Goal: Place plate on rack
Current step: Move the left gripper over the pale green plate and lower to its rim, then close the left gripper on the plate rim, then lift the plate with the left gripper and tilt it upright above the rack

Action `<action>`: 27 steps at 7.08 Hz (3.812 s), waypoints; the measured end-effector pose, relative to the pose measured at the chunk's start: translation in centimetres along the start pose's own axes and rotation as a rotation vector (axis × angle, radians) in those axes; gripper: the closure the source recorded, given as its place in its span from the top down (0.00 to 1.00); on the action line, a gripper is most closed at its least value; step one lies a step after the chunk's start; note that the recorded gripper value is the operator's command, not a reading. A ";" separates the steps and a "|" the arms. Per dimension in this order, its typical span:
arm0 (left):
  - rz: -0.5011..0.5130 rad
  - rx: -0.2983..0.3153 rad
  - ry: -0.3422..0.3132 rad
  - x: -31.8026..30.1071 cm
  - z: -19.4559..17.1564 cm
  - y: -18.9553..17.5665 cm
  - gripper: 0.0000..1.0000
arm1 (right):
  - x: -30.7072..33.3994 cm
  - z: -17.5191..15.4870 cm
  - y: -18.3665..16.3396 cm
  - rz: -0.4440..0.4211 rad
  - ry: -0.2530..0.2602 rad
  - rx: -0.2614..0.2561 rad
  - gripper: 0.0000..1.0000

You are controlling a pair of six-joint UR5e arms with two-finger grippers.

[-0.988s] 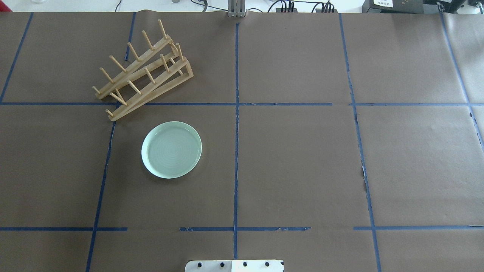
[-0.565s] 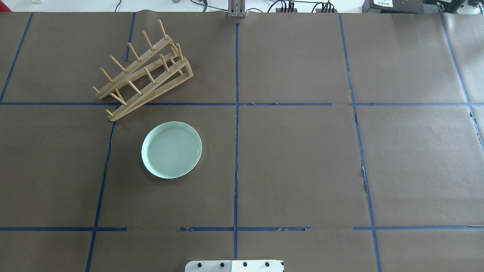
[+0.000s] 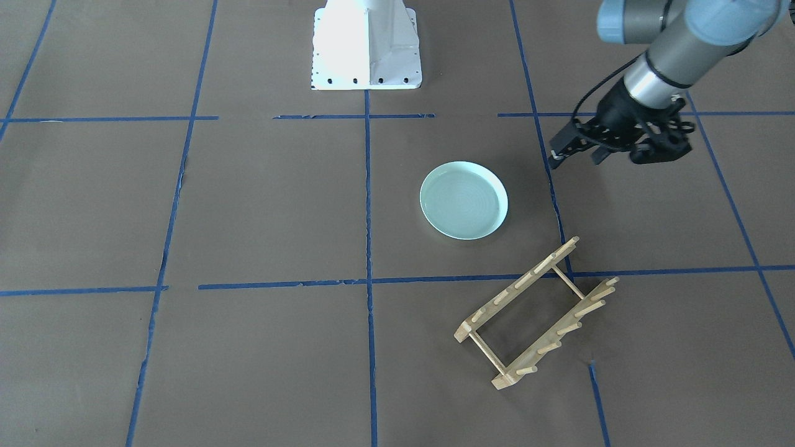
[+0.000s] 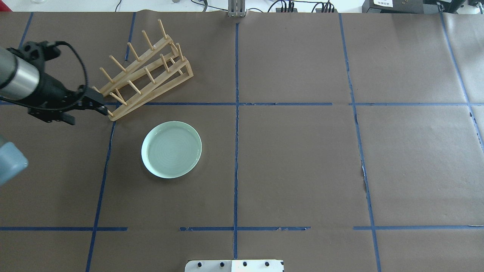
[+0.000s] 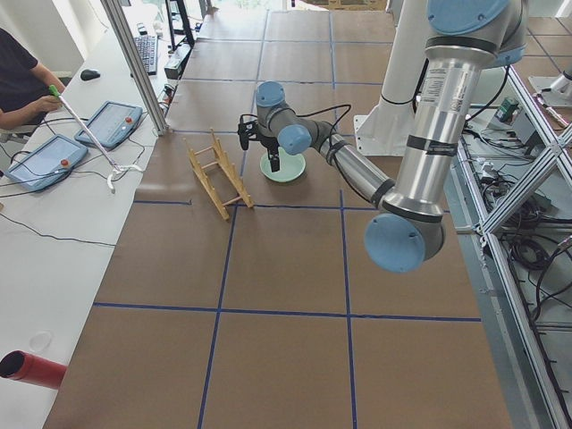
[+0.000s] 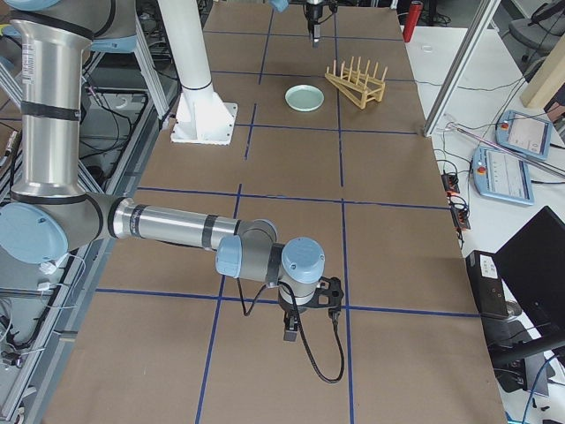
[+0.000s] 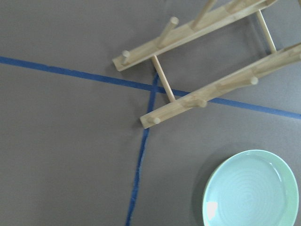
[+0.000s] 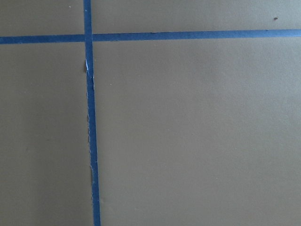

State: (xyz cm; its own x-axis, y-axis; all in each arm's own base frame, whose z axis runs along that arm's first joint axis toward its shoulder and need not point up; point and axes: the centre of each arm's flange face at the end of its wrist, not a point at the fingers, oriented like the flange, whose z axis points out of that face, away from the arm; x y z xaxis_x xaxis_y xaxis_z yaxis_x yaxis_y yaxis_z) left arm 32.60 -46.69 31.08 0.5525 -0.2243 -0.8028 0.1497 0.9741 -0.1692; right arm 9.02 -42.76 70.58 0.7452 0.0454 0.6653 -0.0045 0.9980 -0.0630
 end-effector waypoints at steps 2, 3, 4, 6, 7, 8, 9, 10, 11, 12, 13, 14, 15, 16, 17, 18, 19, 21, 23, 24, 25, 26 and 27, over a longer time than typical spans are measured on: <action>-0.008 0.001 -0.123 10.2 6.8 1.9 0.96 | 0.0 0.0 0.0 0.000 0.000 0.000 1.00; 0.025 0.012 -0.167 13.2 10.1 3.5 0.96 | 0.0 0.0 0.0 0.000 0.000 0.000 1.00; 0.052 0.030 -0.190 15.6 12.8 4.0 0.96 | 0.0 0.0 0.0 0.001 0.000 -0.001 1.00; 0.084 0.043 -0.175 17.6 16.6 3.7 0.76 | 0.0 0.0 0.0 0.000 0.000 0.000 1.00; 0.092 0.044 -0.167 17.9 17.2 3.7 0.51 | 0.0 0.0 0.0 0.000 0.000 0.000 1.00; 0.095 0.045 -0.163 18.0 17.4 3.8 0.31 | 0.0 0.0 0.0 0.000 0.000 0.000 1.00; 0.097 0.046 -0.162 18.0 17.4 3.8 0.26 | 0.0 0.0 0.0 0.000 0.000 0.000 1.00; 0.097 0.046 -0.163 17.8 17.5 3.8 0.23 | 0.0 0.0 0.0 0.000 0.000 0.000 1.00; 0.098 0.043 -0.166 17.7 17.8 4.0 0.09 | 0.0 0.0 0.0 0.000 0.000 0.000 1.00; 0.102 0.038 -0.169 17.6 18.1 4.4 0.00 | 0.0 0.0 0.0 0.000 0.000 0.000 1.00; 0.103 0.034 -0.169 17.7 18.2 4.6 0.00 | 0.0 0.0 0.0 0.000 0.000 0.000 1.00; 0.104 0.030 -0.162 17.9 17.9 4.8 0.00 | 0.0 0.0 0.0 0.001 0.000 -0.001 1.00; 0.103 0.032 -0.149 18.3 16.9 5.1 0.00 | 0.0 0.0 0.0 0.001 0.000 -0.001 1.00; 0.096 0.040 -0.134 18.7 15.3 5.1 0.00 | 0.0 0.0 0.0 0.001 0.000 -0.001 1.00; 0.079 0.054 -0.113 19.2 13.2 4.9 0.00 | 0.0 0.0 0.0 0.001 0.000 -0.001 1.00; 0.040 0.081 -0.073 19.8 9.6 4.8 0.00 | 0.0 0.0 0.0 0.000 0.000 0.000 1.00; -0.021 0.124 -0.005 20.3 4.5 4.1 0.00 | 0.0 0.0 0.0 0.000 0.000 0.000 1.00; -0.138 0.233 0.204 20.2 -5.9 1.6 0.00 | 0.0 0.0 0.0 0.001 0.000 -0.001 1.00; -0.202 0.339 0.451 17.6 -12.6 -2.3 0.00 | 0.0 0.0 0.0 0.001 0.000 -0.001 1.00; -0.206 0.388 0.565 14.9 -13.9 -4.8 0.00 | 0.0 0.0 0.0 0.001 0.000 -0.001 1.00; -0.199 0.424 0.660 12.5 -14.2 -7.4 0.00 | 0.0 0.0 0.0 0.001 0.000 -0.001 1.00; -0.204 0.452 0.725 10.3 -14.0 -10.0 0.00 | 0.0 0.0 0.0 0.001 0.000 -0.001 1.00; -0.207 0.475 0.779 8.5 -13.8 -12.2 0.00 | 0.0 0.0 0.0 0.001 0.000 -0.001 1.00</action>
State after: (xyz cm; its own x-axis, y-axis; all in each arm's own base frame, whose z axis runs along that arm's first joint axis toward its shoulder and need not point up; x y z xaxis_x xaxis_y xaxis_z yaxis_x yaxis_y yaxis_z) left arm 24.15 -60.12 18.47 -0.2019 -0.1438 -0.9688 0.5983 0.7650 -0.2382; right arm 9.01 -42.74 70.64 0.7452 0.0463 0.6652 -0.0045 0.9979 -0.0644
